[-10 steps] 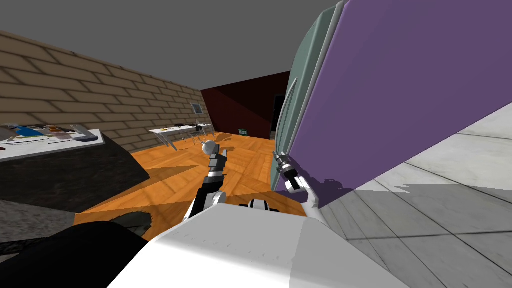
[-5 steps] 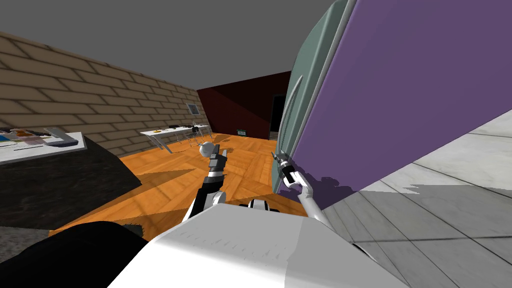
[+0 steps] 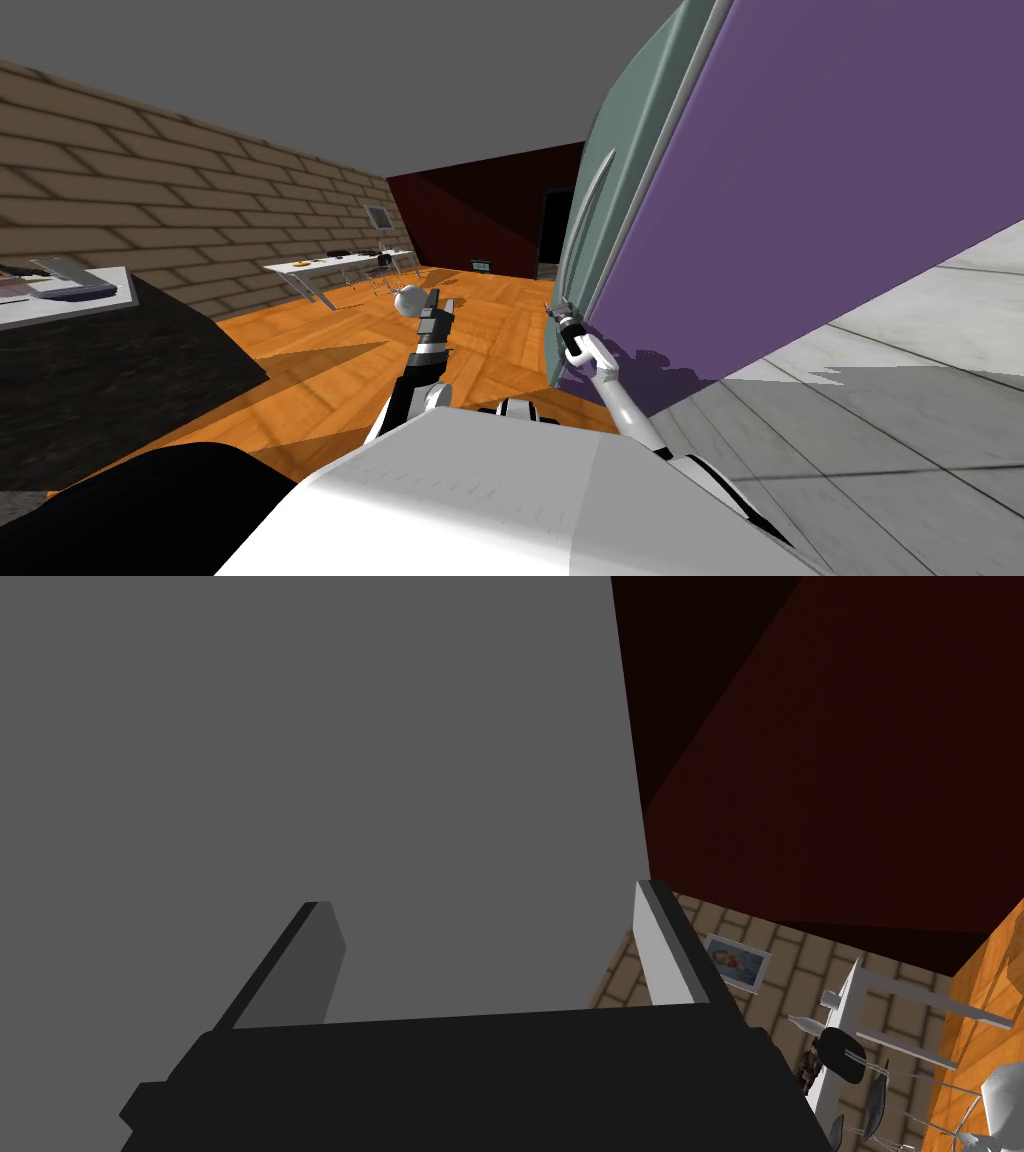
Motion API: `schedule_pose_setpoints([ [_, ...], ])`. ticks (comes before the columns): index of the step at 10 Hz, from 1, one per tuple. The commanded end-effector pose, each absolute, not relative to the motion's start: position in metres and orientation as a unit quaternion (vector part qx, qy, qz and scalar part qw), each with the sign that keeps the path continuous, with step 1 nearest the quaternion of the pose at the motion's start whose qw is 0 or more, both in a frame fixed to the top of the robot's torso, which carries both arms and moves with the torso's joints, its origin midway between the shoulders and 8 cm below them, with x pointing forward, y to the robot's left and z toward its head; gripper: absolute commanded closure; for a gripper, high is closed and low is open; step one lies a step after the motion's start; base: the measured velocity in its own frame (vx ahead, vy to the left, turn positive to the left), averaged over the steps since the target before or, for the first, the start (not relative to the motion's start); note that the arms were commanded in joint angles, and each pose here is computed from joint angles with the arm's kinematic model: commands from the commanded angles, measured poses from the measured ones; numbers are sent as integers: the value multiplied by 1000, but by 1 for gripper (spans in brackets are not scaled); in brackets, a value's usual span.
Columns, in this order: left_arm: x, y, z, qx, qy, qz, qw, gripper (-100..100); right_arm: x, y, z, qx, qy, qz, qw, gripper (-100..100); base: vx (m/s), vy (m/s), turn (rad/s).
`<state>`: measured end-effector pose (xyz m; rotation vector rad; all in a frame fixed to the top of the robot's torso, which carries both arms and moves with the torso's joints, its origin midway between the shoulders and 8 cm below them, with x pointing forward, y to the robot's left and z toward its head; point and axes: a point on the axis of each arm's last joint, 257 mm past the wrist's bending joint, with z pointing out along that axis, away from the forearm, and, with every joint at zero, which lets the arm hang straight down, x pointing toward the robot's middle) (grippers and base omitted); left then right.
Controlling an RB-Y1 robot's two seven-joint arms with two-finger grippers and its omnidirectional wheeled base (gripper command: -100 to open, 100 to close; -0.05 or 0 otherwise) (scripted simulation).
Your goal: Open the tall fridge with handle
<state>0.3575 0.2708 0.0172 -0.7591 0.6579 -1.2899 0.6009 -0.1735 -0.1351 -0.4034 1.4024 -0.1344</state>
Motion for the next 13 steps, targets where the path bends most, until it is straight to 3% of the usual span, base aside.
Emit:
schedule_pose_setpoints([
  [1, 358, 271, 17, -339, 294, -575, 684, 0, 613, -181, -141, -206, 641, -102, 732, -100, 8, 40, -28],
  [13, 358, 271, 17, -339, 294, -575, 684, 0, 674, -244, -133, -312, 617, -340, 638, -100, -12, 50, -48],
])
